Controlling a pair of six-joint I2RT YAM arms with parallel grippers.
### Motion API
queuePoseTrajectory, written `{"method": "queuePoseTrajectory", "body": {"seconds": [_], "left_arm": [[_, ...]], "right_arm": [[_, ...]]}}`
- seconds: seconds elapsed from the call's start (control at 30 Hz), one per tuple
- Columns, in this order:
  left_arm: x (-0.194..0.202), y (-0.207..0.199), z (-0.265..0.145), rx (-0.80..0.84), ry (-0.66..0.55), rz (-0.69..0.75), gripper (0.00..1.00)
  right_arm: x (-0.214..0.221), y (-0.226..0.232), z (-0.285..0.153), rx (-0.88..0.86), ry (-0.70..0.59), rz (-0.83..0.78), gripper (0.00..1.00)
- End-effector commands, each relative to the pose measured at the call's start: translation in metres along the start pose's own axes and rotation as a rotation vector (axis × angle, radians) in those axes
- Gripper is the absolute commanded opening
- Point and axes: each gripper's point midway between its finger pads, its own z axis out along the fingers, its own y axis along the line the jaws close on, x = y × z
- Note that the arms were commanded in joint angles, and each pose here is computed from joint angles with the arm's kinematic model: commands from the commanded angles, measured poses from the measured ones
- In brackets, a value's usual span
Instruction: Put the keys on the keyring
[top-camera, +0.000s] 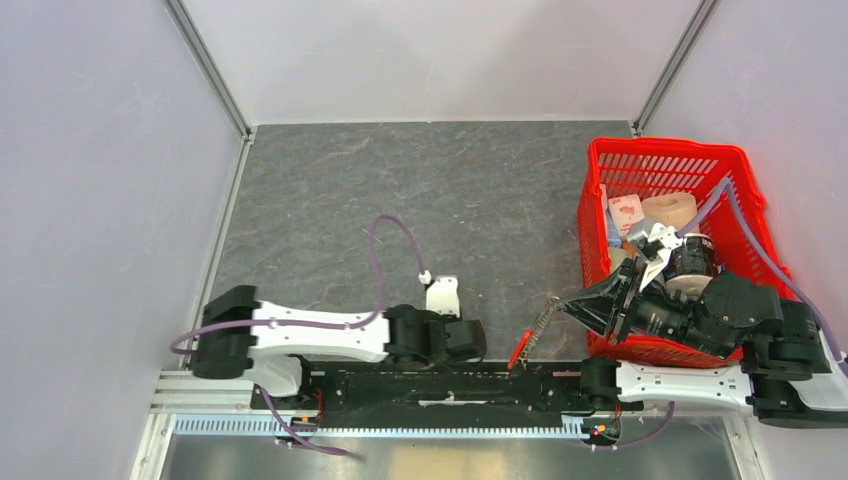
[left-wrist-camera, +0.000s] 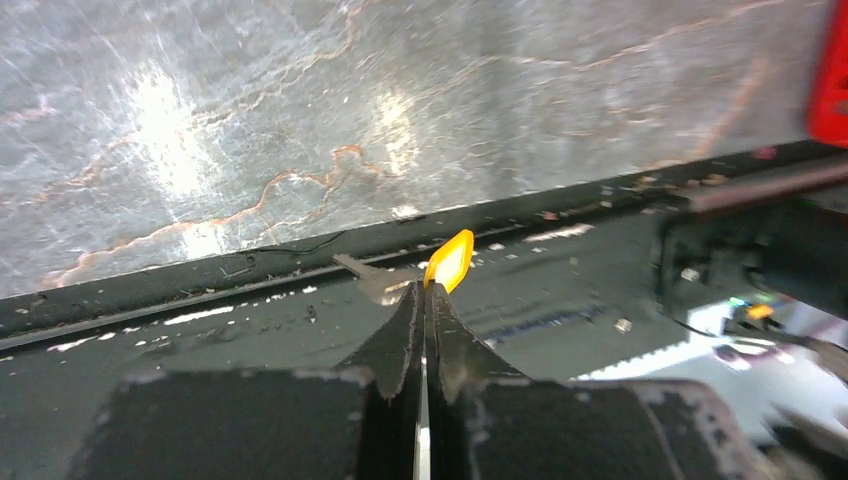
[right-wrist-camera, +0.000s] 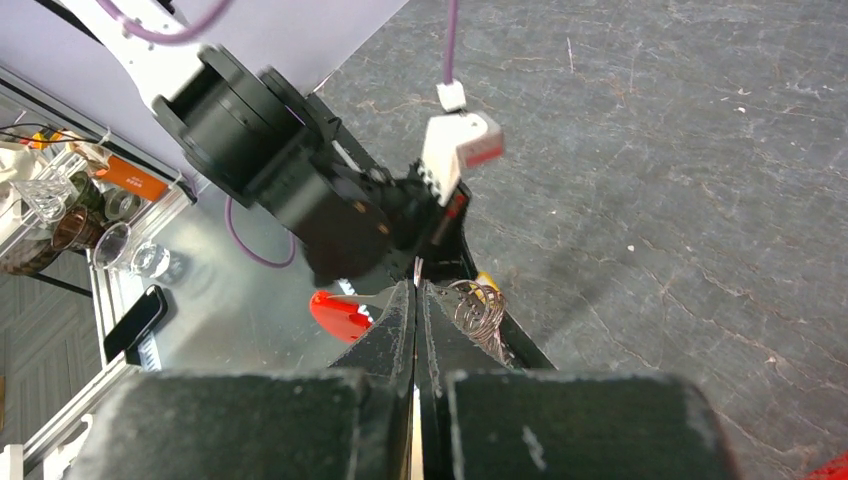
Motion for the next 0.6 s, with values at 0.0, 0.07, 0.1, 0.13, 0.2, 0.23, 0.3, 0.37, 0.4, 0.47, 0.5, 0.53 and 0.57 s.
{"method": "queuePoseTrajectory", "body": {"seconds": [0.0, 0.07, 0.1, 0.13, 0.2, 0.23, 0.3, 0.37, 0.4, 0.47, 0.5, 0.53, 0.57], "left_arm": [[-0.041, -0.003, -0.043, 0.105, -0.133, 0.059, 0.02], [-0.051, -0.01, -0.058, 0.176, -0.155, 0.072, 0.02], [-0.055, -0.013, -0.067, 0.218, -0.166, 0.093, 0.02], [-0.06, -0.018, -0.076, 0.26, -0.179, 0.109, 0.02], [-0.07, -0.026, -0.095, 0.347, -0.206, 0.138, 0.02], [-0.073, -0.03, -0.104, 0.384, -0.214, 0.148, 0.02], [-0.079, -0.039, -0.122, 0.47, -0.232, 0.198, 0.02], [-0.082, -0.047, -0.139, 0.542, -0.242, 0.249, 0.02], [-0.083, -0.05, -0.148, 0.577, -0.246, 0.281, 0.02], [-0.085, -0.057, -0.168, 0.652, -0.249, 0.357, 0.02], [-0.083, -0.061, -0.179, 0.703, -0.248, 0.414, 0.02], [-0.085, -0.062, -0.187, 0.726, -0.258, 0.458, 0.02], [-0.091, -0.056, -0.187, 0.695, -0.284, 0.482, 0.02]], "right_arm": [[-0.017, 0.015, 0.009, -0.044, -0.053, 0.007, 0.0], [-0.019, 0.017, 0.01, -0.051, -0.057, 0.003, 0.0], [-0.02, 0.019, 0.01, -0.059, -0.056, 0.0, 0.0], [-0.021, 0.02, 0.009, -0.065, -0.056, -0.006, 0.0], [-0.022, 0.026, 0.01, -0.093, -0.052, -0.016, 0.0], [-0.021, 0.03, 0.01, -0.111, -0.045, -0.027, 0.0], [-0.02, 0.041, 0.01, -0.167, -0.022, -0.051, 0.0], [-0.017, 0.053, 0.01, -0.229, 0.012, -0.082, 0.0], [-0.016, 0.059, 0.009, -0.26, 0.025, -0.098, 0.0], [-0.012, 0.07, 0.007, -0.323, 0.064, -0.138, 0.0], [-0.007, 0.078, 0.006, -0.371, 0.093, -0.163, 0.0], [-0.006, 0.082, 0.005, -0.398, 0.106, -0.184, 0.0], [-0.003, 0.087, 0.006, -0.425, 0.122, -0.198, 0.0]]}}
